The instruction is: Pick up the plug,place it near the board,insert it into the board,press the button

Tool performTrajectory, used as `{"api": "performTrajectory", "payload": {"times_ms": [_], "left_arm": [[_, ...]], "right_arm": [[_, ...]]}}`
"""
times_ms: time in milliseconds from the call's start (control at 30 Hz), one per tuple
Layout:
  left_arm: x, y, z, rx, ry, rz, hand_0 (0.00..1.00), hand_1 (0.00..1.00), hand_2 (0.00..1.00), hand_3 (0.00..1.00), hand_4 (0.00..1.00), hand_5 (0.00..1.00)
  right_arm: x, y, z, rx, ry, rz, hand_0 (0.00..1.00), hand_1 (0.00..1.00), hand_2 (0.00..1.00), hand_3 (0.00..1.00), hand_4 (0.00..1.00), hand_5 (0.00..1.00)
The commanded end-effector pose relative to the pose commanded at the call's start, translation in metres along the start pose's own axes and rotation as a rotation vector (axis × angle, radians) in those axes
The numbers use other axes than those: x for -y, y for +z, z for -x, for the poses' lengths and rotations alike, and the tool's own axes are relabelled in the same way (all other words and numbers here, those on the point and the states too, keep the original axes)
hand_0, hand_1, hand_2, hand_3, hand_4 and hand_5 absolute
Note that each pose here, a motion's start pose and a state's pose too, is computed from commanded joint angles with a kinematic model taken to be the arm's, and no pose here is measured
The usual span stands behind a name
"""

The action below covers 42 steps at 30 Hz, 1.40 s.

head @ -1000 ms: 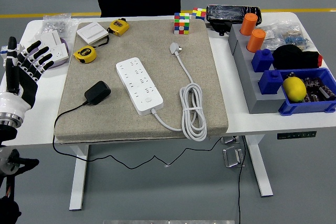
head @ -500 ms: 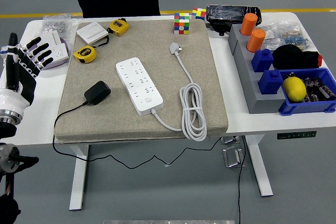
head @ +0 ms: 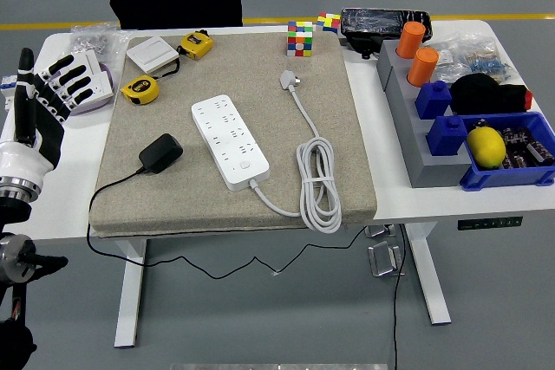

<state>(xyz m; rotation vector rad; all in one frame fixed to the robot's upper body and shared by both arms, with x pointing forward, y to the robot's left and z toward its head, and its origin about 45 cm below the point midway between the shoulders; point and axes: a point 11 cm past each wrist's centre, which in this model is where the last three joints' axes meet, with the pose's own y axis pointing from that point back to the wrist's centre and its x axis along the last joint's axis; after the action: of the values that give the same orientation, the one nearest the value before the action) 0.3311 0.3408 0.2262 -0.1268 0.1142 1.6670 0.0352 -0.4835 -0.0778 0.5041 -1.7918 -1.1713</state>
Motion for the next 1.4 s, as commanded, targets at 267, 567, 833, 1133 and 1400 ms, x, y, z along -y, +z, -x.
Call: {"api": "performTrajectory", "payload": {"times_ms": [267,567,833,1133,1400], "left_arm": [[0.0,-0.004,-0.006,-0.007,0.017,0.0,0.797,0.826,0.778,0.77,0.998,0.967],[0.0,-0.004,-0.007,0.0,0.018,0.004,0.844,0.891,0.823,0.771,0.998,0.979],[-0.001,-0.005,-0.004,0.021,0.005,0.014,0.998,0.998,0.984,0.776,0.998,0.998],[-0.002,-0.008,0.0,0.026,-0.015,0.012,0.998,0.998,0.998,0.786,0.998,0.998],[-0.001,-0.007,0.003,0.036,-0.026,0.009,0.998,0.998,0.998,0.789,0.998,0.998]], "right_arm": [[0.001,0.006,-0.001,0.001,0.007,0.011,0.799,0.774,0.758,0.78,0.998,0.998],[0.002,0.009,-0.003,0.0,0.011,0.013,0.799,0.774,0.759,0.78,0.998,0.998],[0.003,0.011,-0.007,-0.003,0.02,0.015,0.799,0.773,0.759,0.779,0.998,0.998],[0.003,0.011,-0.008,0.004,0.021,0.016,0.801,0.775,0.759,0.779,0.998,0.998],[0.003,0.01,-0.009,0.008,0.024,0.014,0.801,0.774,0.758,0.779,0.998,0.998]]}}
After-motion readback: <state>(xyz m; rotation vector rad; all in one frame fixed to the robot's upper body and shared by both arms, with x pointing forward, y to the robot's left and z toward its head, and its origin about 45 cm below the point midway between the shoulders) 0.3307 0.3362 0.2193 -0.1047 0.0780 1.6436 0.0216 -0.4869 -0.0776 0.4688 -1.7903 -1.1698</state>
